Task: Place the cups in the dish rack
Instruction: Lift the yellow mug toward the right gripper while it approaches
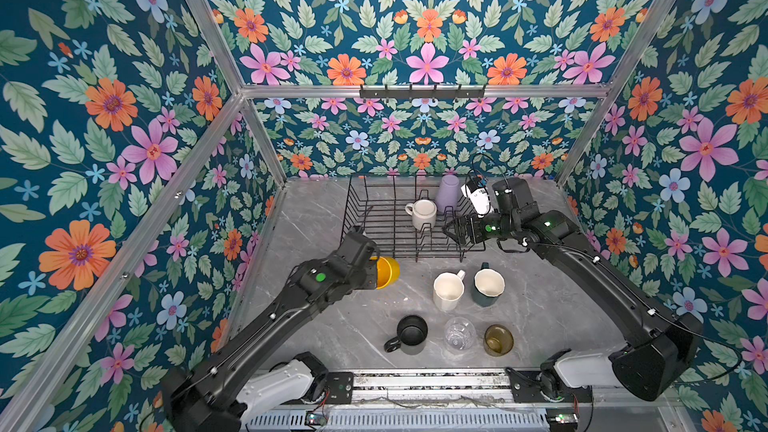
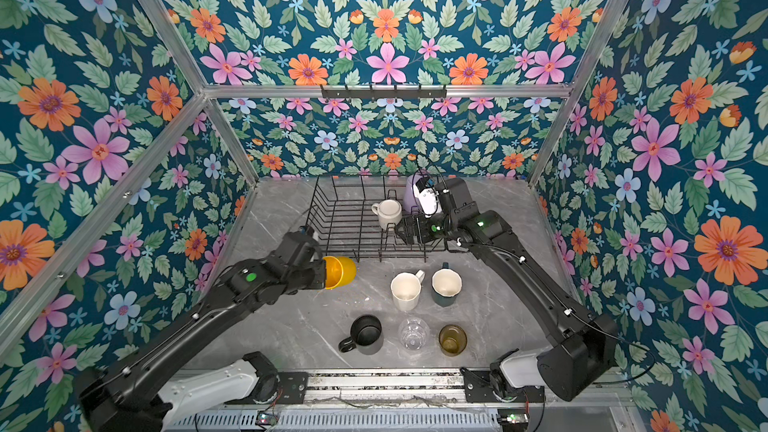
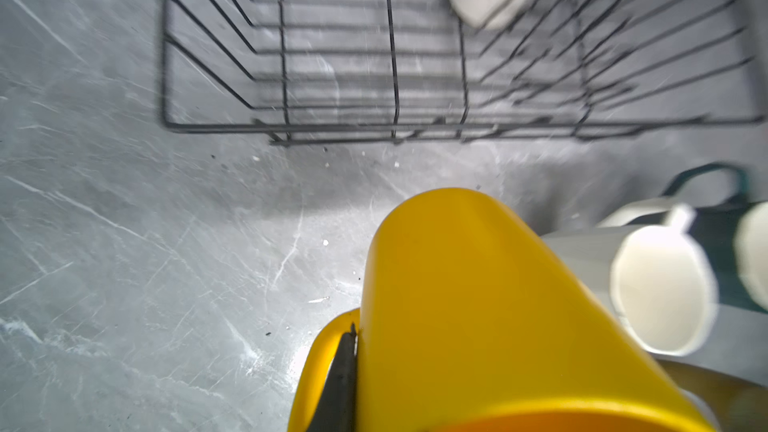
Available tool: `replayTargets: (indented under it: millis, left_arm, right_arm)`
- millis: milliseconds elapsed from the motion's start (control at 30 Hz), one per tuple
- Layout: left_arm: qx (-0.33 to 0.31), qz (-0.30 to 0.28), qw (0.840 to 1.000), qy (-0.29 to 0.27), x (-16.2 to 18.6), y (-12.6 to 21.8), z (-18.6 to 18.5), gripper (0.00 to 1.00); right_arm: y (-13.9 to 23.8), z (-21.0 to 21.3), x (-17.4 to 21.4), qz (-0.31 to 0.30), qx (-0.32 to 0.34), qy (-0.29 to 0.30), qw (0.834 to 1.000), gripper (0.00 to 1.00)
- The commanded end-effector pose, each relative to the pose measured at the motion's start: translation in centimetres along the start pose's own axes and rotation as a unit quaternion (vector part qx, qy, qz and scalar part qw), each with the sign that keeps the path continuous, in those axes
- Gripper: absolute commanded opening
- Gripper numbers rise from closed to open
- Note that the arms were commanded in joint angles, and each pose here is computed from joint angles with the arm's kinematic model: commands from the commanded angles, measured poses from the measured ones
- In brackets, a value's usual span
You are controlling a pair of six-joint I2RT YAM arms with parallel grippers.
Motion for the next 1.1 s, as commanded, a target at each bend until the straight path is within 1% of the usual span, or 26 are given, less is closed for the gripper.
replayTargets:
  millis: [0,67,200,300,500,700,867,967,1067]
  left_arm:
    - [0.081,-0.07,0.994,0.018,-2.4,2.6,-1.3,0.0]
    - [0.116,-0.1,0.988,0.03,-3.2,4.0,-1.6,0.0]
    - [0.166,-0.127,0.977,0.048,-4.2,4.8,-2.1,0.0]
    - [0.204,-0.124,0.969,0.059,-4.6,4.5,-2.9,0.0]
    - [0.294,-0.128,0.945,0.07,-6.0,4.7,-4.7,0.0]
    - [0.391,-0.131,0.907,0.086,-7.0,5.3,-6.4,0.0]
    - [0.444,-0.125,0.882,0.099,-7.3,5.2,-7.3,0.0]
    - [0.469,-0.121,0.868,0.104,-7.4,5.1,-7.8,0.0]
    - [0.48,-0.115,0.863,0.107,-7.4,4.9,-8.0,0.0]
  right_arm:
    - [0.3,1.9,-1.4,-0.029,-0.057,-0.003,0.998,0.97]
    - [0.2,2.7,-1.7,-0.036,-0.084,-0.004,0.996,0.97]
    - [0.5,4.7,-2.3,-0.053,-0.152,0.0,0.987,0.97]
    - [0.6,5.6,-2.4,-0.062,-0.19,0.006,0.98,0.97]
    - [0.8,6.8,-2.3,-0.085,-0.256,0.021,0.963,0.97]
    - [1.3,7.9,-2.1,-0.108,-0.313,0.051,0.942,0.97]
    - [2.2,9.0,-2.1,-0.133,-0.354,0.088,0.922,0.97]
    - [2.4,9.4,-2.0,-0.139,-0.371,0.103,0.912,0.97]
    - [2.6,9.6,-1.9,-0.146,-0.385,0.114,0.904,0.97]
Point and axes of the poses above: each gripper's point midway between its finger pads, its own y axis back along the fingers, its own z axis along the line the jaws close on, x = y × z, the point moved 2 cm from there along y, back along the fingers, and after that the axes turned 3 degrees about -y, right-handed, at the moved point
